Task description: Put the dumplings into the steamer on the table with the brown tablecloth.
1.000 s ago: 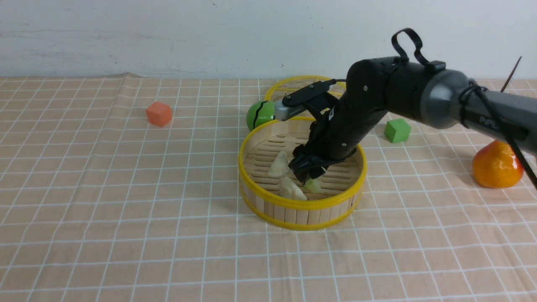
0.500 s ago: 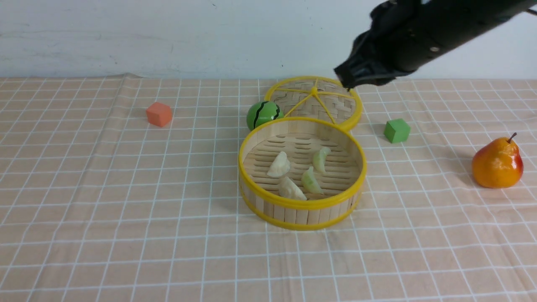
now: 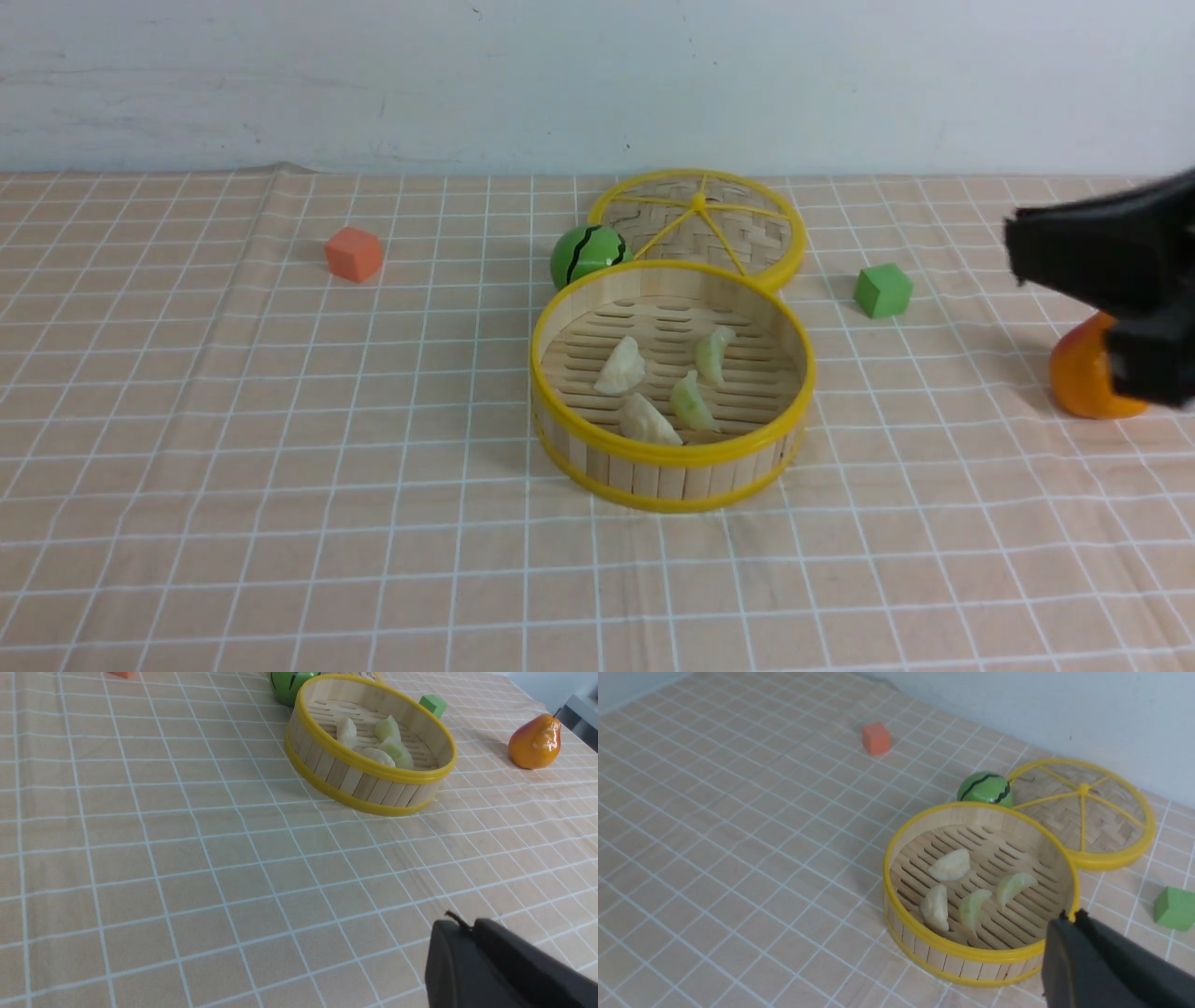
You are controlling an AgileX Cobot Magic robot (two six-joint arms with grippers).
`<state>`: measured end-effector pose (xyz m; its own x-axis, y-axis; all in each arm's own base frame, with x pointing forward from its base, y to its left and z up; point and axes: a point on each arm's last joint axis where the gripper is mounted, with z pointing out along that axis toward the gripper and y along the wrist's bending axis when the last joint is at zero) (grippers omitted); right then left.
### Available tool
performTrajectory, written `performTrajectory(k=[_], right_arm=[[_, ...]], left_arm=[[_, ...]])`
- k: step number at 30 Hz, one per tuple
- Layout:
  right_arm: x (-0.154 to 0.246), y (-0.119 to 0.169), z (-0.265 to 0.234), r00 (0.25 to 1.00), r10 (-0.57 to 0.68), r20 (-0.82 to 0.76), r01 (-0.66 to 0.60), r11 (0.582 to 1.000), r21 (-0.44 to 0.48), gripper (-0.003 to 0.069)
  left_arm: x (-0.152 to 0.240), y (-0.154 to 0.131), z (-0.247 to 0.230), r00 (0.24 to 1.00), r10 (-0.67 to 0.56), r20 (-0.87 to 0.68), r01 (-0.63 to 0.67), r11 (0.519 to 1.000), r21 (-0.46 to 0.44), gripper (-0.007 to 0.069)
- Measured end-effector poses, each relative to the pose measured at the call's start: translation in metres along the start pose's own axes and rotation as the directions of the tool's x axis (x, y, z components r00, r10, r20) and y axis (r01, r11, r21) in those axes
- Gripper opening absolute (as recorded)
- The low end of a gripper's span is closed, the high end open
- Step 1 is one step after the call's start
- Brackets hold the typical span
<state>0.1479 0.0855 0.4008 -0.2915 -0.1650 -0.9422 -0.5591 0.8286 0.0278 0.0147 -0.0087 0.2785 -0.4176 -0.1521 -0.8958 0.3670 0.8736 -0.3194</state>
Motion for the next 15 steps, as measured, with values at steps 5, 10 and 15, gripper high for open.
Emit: performTrajectory(k=[5, 10, 15], right_arm=[[0.016, 0.007, -0.045, 0.993, -0.012, 0.115, 0.012, 1.000, 0.004, -0.0010], [0.020, 0.012, -0.076, 0.979, -0.024, 0.202, 0.024, 1.000, 0.004, -0.0005], [0.022, 0.016, -0.100, 0.961, -0.037, 0.273, 0.037, 0.999, 0.005, -0.0001]], left_arm=[[0.000, 0.000, 0.000, 1.000, 0.000, 0.000, 0.000, 1.000, 0.000, 0.0038], [0.000, 0.000, 0.000, 1.000, 0.000, 0.000, 0.000, 1.000, 0.000, 0.0039], [0.000, 0.000, 0.000, 1.000, 0.000, 0.000, 0.000, 1.000, 0.000, 0.0047]])
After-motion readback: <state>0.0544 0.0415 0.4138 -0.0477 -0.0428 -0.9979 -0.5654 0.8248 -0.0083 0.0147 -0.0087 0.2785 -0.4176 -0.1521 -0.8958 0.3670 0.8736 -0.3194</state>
